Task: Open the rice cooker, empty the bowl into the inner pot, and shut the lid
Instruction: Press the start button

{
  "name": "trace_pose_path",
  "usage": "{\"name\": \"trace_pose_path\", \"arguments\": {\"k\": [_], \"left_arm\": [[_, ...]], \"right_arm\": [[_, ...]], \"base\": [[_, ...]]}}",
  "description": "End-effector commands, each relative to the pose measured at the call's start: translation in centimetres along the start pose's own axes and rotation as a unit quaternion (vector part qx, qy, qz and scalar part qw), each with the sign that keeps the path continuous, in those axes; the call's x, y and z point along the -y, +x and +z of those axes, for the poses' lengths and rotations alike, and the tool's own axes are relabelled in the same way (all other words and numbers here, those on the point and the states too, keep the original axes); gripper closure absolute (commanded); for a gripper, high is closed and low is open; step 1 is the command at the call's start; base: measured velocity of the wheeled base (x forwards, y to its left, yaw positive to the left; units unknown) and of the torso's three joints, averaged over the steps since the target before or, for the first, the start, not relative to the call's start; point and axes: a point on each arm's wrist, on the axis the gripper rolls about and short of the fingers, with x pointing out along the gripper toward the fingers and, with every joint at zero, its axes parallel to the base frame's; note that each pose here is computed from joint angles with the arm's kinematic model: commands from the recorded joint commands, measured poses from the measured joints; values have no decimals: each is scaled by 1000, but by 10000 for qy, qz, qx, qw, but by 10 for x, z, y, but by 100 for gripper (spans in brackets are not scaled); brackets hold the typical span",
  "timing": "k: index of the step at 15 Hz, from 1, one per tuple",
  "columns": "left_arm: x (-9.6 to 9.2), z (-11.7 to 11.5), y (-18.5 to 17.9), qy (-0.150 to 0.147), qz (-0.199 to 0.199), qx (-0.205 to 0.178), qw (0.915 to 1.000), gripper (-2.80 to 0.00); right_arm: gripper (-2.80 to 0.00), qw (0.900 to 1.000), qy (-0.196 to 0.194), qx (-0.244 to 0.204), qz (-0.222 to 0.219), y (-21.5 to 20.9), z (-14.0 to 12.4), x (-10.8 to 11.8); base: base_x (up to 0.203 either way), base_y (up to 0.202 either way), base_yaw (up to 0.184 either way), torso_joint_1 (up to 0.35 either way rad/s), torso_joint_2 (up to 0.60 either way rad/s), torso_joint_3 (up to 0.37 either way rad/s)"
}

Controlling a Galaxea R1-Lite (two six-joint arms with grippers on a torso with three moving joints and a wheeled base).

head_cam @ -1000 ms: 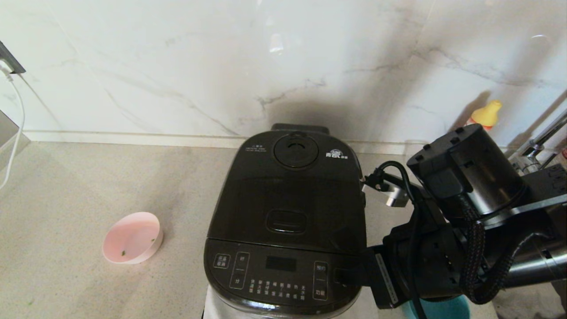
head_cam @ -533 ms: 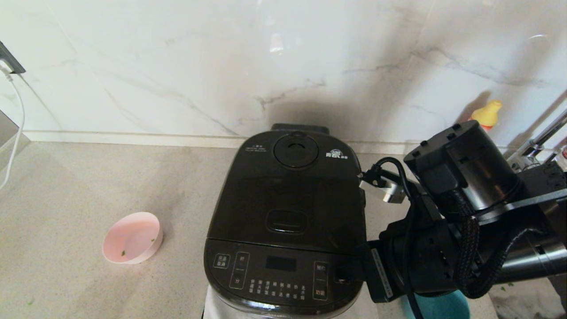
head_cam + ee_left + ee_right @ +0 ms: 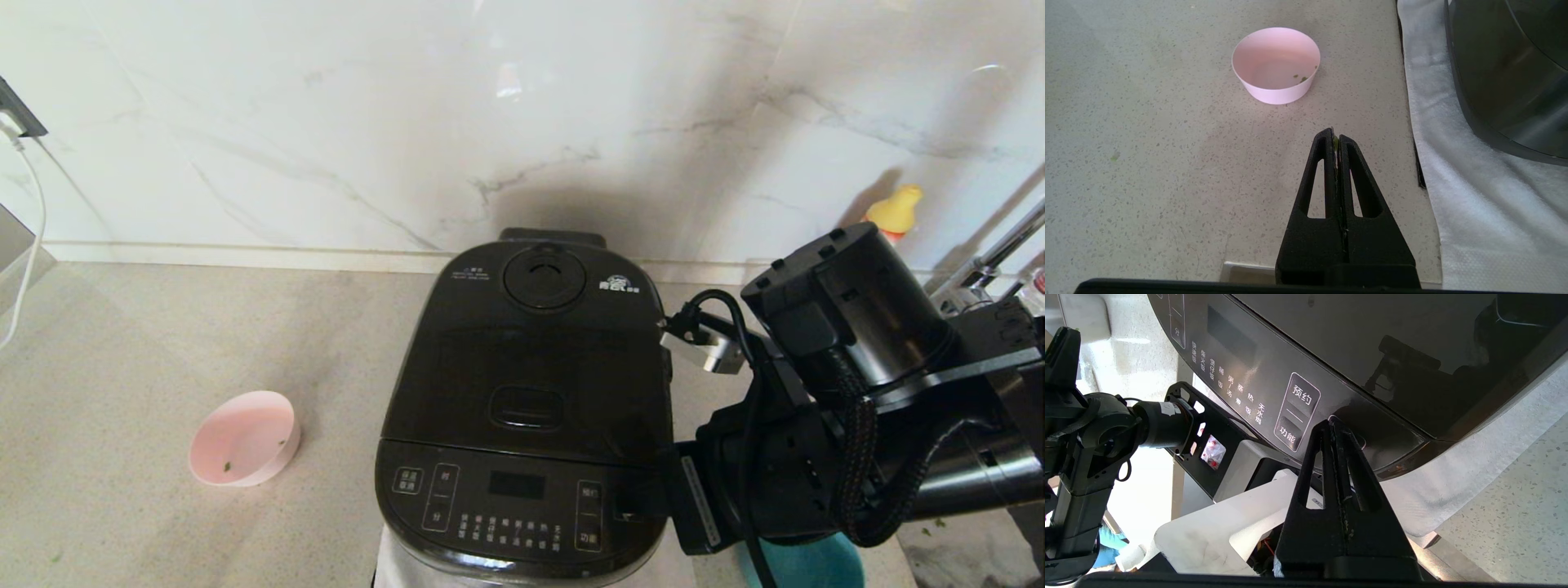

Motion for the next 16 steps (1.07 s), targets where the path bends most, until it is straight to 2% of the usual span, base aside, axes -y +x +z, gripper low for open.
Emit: {"name": "trace_pose_path", "arguments": {"k": [1,6,10,13,16], "left_arm": [[0,0,0,-1,3,-7,10000,0],[0,0,0,-1,-2,-7,10000,0],[0,0,0,-1,5,-7,10000,0],[0,0,0,-1,5,-7,10000,0],[0,0,0,-1,5,-3,10000,0]], "right_arm": [[0,9999,31,-81,-51,5,-1,2],[0,10000,27,-55,-36,3,0,1],[0,9995,-92,230,214,-20,0,-9],[0,9971,-254,558,446,-46,-1,-21],[0,9907,-295,1327,77,-72,7,-26]], "base": [[0,0,0,0,0,0],[0,0,0,0,0,0],[0,0,0,0,0,0],[0,0,0,0,0,0],[0,0,0,0,0,0]]}}
